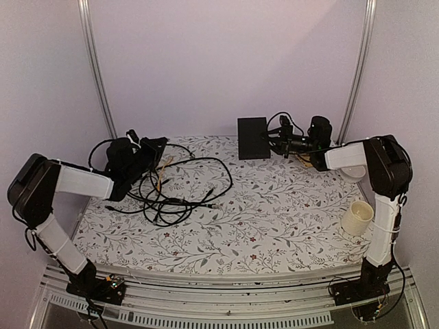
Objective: Pull the plug from the switch port
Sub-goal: Place the connector at the corner of the board.
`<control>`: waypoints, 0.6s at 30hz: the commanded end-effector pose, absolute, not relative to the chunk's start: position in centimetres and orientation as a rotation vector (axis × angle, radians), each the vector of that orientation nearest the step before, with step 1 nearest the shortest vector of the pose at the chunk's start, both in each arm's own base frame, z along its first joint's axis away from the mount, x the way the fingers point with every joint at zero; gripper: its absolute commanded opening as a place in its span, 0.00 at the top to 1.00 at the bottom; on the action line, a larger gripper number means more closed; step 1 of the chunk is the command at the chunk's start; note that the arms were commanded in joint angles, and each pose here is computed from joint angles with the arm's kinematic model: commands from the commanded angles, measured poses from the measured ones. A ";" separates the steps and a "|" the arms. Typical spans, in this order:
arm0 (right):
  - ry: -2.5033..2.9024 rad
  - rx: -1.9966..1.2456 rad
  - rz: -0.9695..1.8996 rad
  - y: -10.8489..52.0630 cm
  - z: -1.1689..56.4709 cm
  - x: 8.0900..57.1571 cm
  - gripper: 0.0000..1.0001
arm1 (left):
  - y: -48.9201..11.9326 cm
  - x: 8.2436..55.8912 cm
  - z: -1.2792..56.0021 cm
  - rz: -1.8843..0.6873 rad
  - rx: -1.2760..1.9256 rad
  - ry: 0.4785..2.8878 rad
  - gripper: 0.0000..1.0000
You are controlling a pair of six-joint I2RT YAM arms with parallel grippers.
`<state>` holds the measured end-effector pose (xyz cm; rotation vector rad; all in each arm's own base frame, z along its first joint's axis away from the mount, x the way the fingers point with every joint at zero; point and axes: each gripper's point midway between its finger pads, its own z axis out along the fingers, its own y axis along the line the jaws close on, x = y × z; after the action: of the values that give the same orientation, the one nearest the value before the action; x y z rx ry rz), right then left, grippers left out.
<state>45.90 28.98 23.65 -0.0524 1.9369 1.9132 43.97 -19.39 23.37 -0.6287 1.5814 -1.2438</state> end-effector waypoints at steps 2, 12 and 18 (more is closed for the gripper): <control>1.927 -0.112 1.812 28.8 24.0 45.7 0.98 | -16.6 46.4 18.8 -1.209 -0.765 1.701 1.00; 2.123 -0.050 1.670 30.5 17.3 46.3 0.98 | -13.3 49.0 11.7 -1.187 -0.948 1.878 0.63; 2.208 -0.012 1.620 31.0 13.8 46.6 0.98 | -12.6 49.7 12.2 -1.226 -0.947 1.871 0.43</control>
<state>45.74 30.47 14.21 0.0378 2.2216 1.6749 49.02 -12.51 10.54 -0.9782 1.8806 -1.1631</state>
